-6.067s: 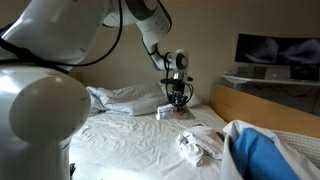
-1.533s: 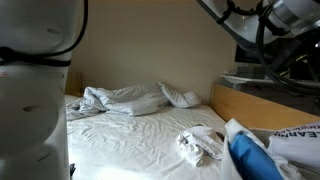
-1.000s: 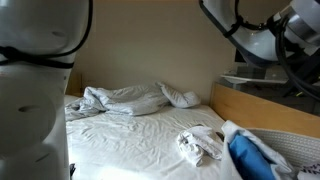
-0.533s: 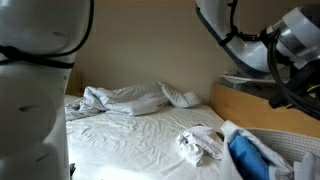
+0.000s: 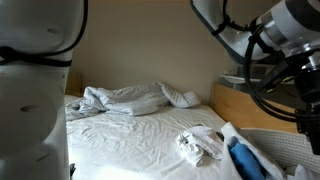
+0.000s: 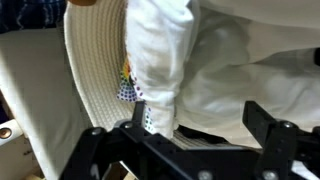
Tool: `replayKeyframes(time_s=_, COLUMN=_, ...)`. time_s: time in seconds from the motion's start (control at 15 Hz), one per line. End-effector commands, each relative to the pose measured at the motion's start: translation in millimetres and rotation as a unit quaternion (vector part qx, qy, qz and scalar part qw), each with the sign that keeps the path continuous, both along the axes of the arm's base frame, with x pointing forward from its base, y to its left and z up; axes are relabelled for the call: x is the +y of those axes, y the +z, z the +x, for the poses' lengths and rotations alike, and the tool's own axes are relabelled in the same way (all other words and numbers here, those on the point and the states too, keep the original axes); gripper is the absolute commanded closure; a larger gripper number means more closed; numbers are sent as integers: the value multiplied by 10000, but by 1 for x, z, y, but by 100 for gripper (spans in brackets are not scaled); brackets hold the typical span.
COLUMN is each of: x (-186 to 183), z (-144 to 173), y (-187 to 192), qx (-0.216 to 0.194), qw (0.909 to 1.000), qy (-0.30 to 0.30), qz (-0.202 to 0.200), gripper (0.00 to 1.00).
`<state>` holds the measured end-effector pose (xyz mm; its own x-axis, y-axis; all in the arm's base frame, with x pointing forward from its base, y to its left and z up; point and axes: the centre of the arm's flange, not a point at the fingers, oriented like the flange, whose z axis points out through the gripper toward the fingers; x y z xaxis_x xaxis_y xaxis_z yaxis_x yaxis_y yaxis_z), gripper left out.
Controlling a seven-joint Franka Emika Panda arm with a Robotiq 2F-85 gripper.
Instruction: Put the clothes on the bed in the laundry hamper
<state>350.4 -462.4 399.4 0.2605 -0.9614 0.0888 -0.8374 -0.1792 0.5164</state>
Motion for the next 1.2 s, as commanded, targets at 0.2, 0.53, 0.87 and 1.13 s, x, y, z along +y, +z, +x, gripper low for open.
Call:
replayKeyframes(time_s=0.2, x=50, z=32, y=52, qx=-1738, qw=9844, qy=-62, qz=263, gripper=0)
replayKeyframes(time_s=0.53, x=93, z=69, y=66, qx=-2873, qw=9569, qy=329, qz=281, gripper=0)
replayKeyframes(time_s=0.87, x=122, z=101, y=52, qx=-3082, qw=9478, qy=798, qz=183, gripper=0)
replayKeyframes(time_s=1.13, x=115, z=105, y=54, qx=-2888, qw=9538, qy=799, qz=205, gripper=0)
